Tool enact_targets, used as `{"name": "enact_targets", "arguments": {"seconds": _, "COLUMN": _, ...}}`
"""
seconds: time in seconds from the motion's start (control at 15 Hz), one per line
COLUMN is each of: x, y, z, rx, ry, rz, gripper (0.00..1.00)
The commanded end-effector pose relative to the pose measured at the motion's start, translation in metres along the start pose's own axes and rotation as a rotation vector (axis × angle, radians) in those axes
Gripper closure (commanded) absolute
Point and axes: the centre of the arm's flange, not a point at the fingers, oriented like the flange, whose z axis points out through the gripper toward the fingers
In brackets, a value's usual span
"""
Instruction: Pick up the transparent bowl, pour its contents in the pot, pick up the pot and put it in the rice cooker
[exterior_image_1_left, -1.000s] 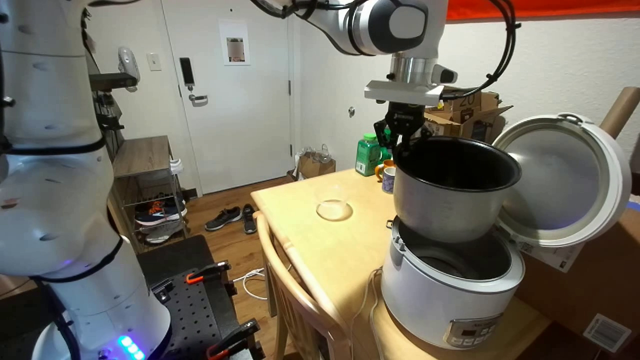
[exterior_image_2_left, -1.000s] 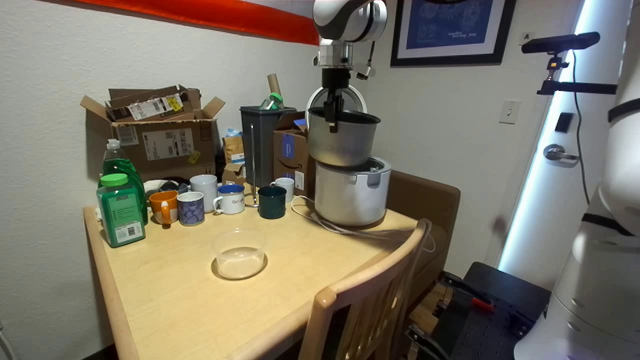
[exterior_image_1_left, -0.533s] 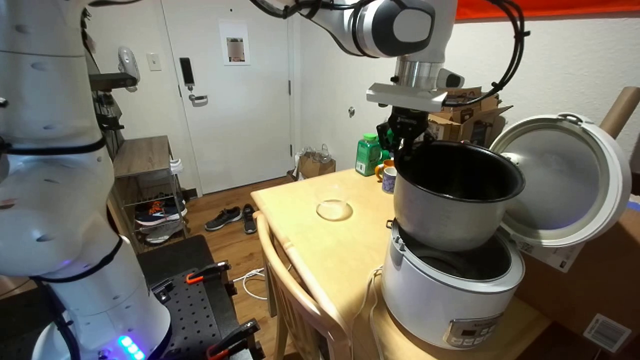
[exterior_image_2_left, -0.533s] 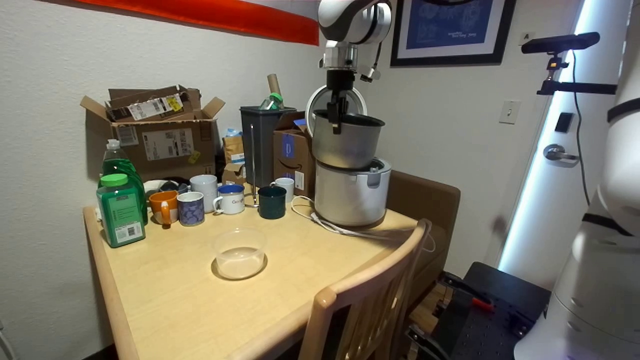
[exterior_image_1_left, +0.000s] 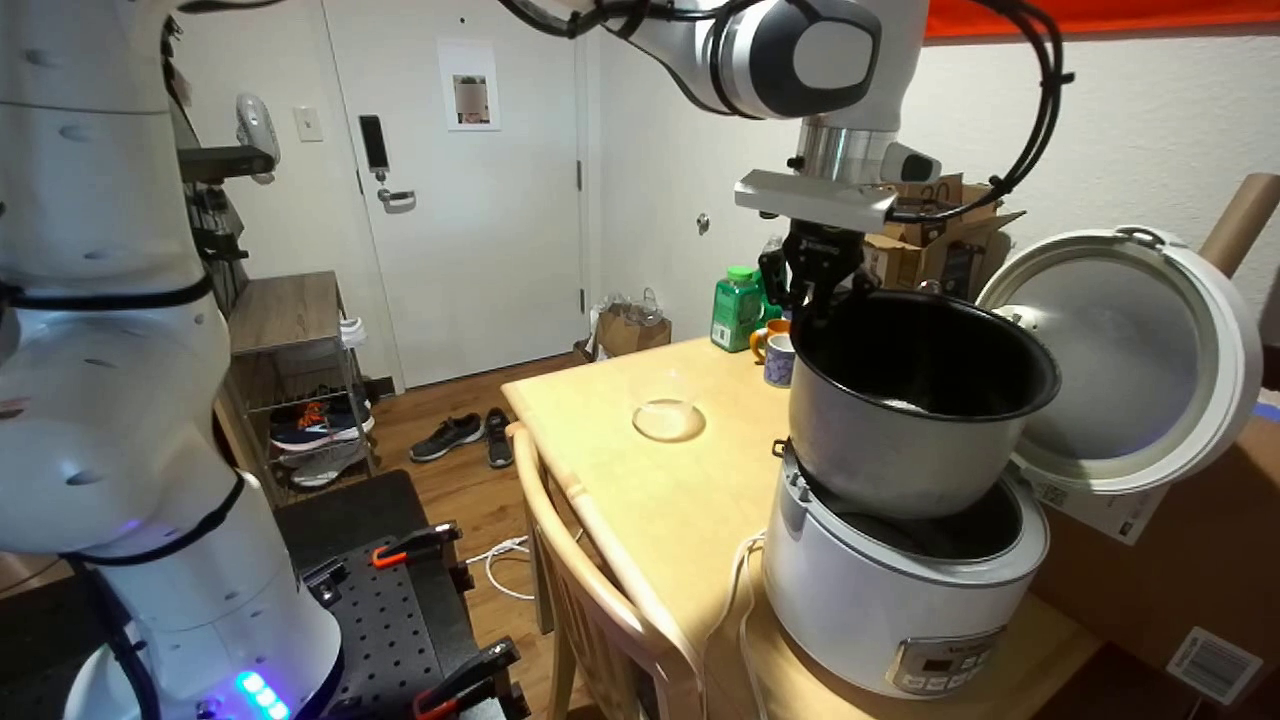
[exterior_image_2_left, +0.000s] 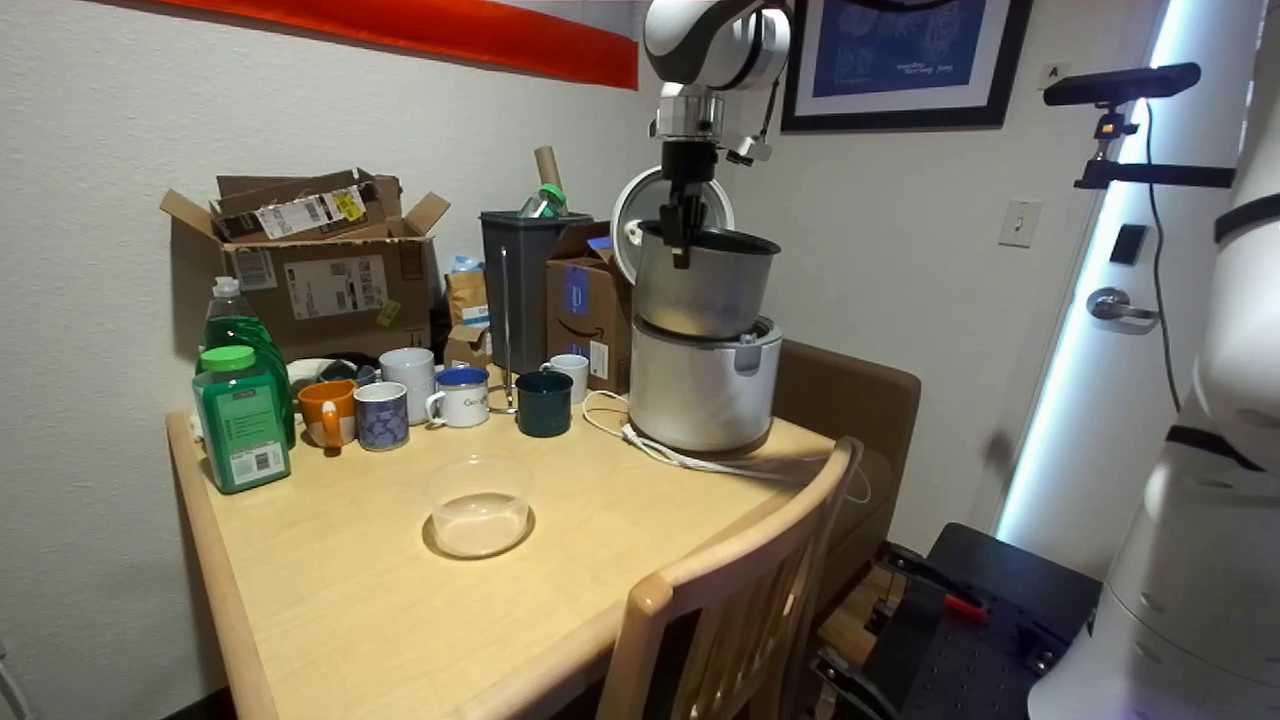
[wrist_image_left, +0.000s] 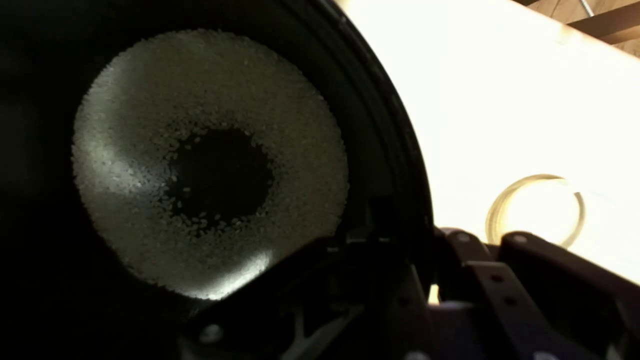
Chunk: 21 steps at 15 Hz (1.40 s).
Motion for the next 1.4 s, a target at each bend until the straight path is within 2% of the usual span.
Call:
{"name": "enact_targets", "arguments": {"seconds": 0.0, "x": -0.01, "y": 0.003, "z": -0.012, "rx": -0.01, "ry": 0.037, "rz": 0.058, "gripper": 0.98}}
{"name": "enact_targets", "arguments": {"seconds": 0.73, "x": -0.007, "y": 0.017, "z": -0.007, "rx": -0.009, "ry": 0.023, "rz": 0.138, "gripper": 0.98}}
{"name": "enact_targets", "arguments": {"seconds": 1.33, "x": -0.001, "y": 0.023, "z": 0.001, "rx": -0.008, "ry": 0.006, "rz": 0.146, "gripper": 0.98}}
